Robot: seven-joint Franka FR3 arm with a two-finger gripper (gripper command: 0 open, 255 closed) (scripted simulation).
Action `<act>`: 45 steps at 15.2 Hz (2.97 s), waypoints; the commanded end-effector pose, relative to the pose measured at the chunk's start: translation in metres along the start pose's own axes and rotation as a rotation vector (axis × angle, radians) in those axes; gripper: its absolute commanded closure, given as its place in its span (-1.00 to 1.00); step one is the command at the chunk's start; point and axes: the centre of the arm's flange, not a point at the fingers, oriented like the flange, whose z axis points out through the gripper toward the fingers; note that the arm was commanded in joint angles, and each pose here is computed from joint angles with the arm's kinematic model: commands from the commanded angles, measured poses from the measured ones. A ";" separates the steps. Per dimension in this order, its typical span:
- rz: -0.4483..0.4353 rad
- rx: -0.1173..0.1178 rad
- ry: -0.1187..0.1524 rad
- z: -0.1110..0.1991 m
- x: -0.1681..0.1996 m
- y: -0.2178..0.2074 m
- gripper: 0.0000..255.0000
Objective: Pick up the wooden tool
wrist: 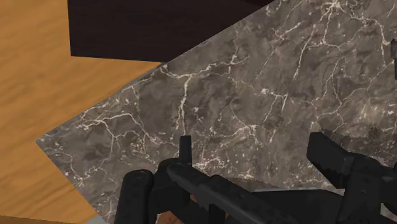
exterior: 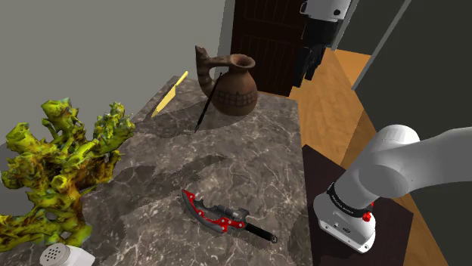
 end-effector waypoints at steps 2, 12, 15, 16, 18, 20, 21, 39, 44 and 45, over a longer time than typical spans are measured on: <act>0.050 -0.019 0.032 0.005 -0.002 -0.015 -1.00; 0.551 -0.213 0.356 0.069 0.028 -0.156 -1.00; 0.701 -0.272 0.453 0.090 0.054 -0.190 -1.00; 0.751 -0.291 0.486 0.096 0.064 -0.200 -1.00; 0.852 -0.330 0.550 0.109 0.087 -0.219 -1.00; 0.952 -0.369 0.615 0.121 0.112 -0.235 -1.00; 1.002 -0.388 0.647 0.127 0.126 -0.241 -1.00; 1.263 -0.489 0.816 0.190 0.206 -0.259 1.00; 1.263 -0.489 0.816 0.190 0.206 -0.258 1.00; 1.263 -0.489 0.816 0.190 0.206 -0.258 1.00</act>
